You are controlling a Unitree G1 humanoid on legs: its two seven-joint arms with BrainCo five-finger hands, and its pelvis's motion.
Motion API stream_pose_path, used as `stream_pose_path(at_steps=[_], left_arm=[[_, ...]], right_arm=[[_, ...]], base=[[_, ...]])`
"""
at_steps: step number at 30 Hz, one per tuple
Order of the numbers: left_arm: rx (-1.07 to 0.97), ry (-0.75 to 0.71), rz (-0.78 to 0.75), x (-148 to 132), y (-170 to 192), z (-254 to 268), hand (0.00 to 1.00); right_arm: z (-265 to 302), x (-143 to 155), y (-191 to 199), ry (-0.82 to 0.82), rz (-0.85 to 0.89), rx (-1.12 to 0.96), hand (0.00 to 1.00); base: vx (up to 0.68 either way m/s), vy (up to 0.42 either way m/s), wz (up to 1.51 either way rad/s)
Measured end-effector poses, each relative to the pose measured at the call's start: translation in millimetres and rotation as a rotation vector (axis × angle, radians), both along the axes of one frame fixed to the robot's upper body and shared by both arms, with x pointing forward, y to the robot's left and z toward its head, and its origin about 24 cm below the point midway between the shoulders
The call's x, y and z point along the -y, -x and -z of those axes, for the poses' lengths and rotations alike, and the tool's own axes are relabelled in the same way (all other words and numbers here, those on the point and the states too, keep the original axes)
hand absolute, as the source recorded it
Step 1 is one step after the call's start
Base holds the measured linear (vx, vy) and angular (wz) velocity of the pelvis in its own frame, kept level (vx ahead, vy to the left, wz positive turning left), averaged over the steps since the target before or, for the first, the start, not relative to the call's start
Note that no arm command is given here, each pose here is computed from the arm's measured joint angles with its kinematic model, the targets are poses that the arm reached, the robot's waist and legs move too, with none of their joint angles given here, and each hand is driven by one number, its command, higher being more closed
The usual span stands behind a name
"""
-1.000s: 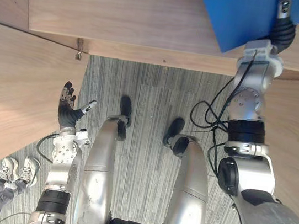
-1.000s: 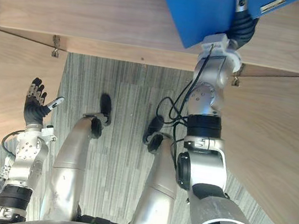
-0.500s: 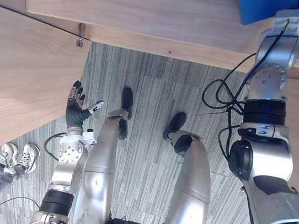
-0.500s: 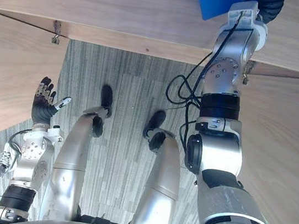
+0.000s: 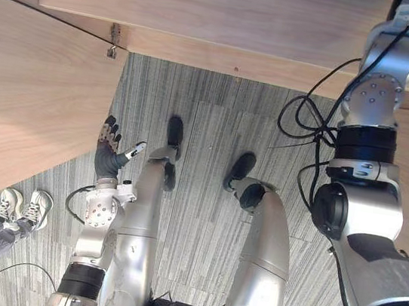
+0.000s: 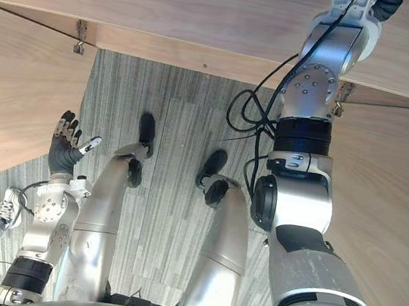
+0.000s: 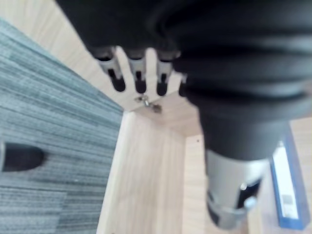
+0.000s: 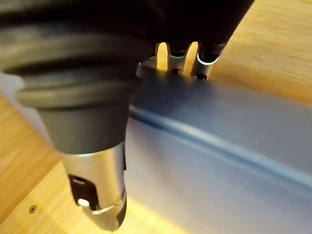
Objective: Walk over to the cabinet, pick up the folder, carry it to the office cabinet, place the folder inside the office cabinet, then close the office cabinet door
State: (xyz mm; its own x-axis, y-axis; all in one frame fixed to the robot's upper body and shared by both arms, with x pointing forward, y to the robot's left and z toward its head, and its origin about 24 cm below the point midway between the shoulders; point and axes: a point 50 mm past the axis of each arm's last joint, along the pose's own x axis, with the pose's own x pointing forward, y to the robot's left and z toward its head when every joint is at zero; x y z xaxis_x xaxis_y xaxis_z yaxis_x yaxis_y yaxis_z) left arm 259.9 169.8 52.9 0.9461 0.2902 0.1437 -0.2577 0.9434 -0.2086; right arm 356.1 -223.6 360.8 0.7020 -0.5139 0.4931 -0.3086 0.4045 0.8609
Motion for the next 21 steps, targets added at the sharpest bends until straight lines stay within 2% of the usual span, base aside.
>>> stream_pose_path(at_steps=[15,21], left_arm=[[-0.023,0.005,-0.039,-1.9,0.7,4.1,0.00],[-0.078,0.006,-0.053,-0.1,0.4,13.3,0.00]], right_arm=[[5.5,-3.7,-3.1,-0.058,-0.021,-0.031,0.00],[25.5,-6.4,-6.2,-0.086,-0.035,-0.069,0.00]], base=[[-0.04,-0.013,0.01],[-0.04,-0.011,-0.02]])
